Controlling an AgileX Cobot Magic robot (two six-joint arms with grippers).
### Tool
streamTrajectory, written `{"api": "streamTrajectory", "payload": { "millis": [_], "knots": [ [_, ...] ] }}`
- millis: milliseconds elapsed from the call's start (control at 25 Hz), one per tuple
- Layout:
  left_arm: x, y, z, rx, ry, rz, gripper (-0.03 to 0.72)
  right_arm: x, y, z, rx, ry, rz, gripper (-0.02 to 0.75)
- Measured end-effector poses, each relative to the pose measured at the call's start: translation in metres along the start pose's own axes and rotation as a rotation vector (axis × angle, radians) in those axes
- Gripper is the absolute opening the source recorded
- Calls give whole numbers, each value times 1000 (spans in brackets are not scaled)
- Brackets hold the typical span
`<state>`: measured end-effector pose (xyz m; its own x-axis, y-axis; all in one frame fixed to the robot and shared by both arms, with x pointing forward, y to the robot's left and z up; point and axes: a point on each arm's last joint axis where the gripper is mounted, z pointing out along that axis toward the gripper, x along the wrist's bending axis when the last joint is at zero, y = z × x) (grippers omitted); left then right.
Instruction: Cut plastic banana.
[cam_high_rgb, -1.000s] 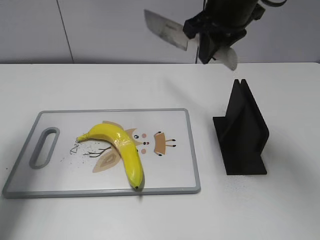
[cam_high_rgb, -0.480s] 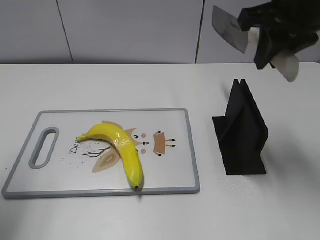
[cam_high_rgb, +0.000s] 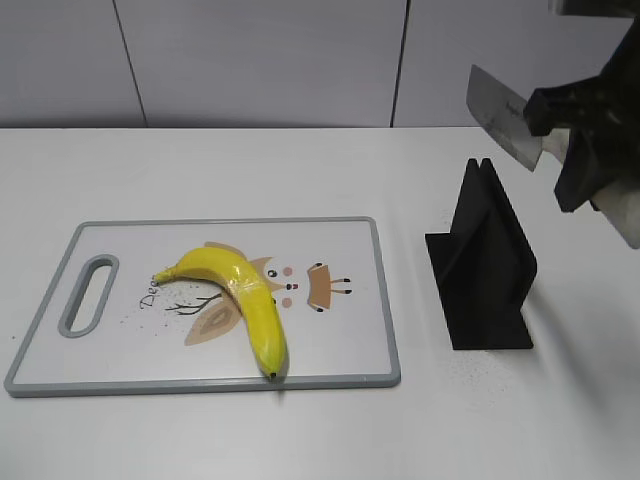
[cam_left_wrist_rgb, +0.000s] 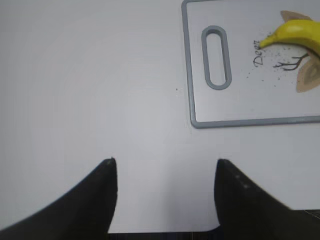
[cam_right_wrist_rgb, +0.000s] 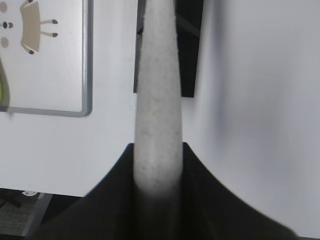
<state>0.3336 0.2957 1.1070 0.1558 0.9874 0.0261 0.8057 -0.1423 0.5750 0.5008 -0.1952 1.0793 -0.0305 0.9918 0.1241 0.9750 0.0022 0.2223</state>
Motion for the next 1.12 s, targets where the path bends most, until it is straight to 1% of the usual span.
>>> {"api": "streamTrajectory", "payload": {
  "millis": [200, 400, 680, 840, 920, 1120],
  "knots": [
    [-7, -50, 10, -46, 8, 1, 587, -2, -5, 15, 4, 3, 11, 162],
    [-11, -82, 20, -126, 21, 0, 586, -3, -7, 22, -8, 8, 18, 162],
    [-15, -99, 4, -295, 47, 8, 586, -3, -6, 22, -21, 10, 18, 162],
    [-18, -113, -6, -410, 64, 17, 586, -3, -5, 22, -25, 8, 16, 162],
    [-18, -116, -9, -434, 68, 19, 583, -4, -5, 22, -28, 0, 14, 162],
    [-18, -116, -9, -435, 67, 19, 574, -8, -12, 35, -10, -16, 20, 162]
  ]
}}
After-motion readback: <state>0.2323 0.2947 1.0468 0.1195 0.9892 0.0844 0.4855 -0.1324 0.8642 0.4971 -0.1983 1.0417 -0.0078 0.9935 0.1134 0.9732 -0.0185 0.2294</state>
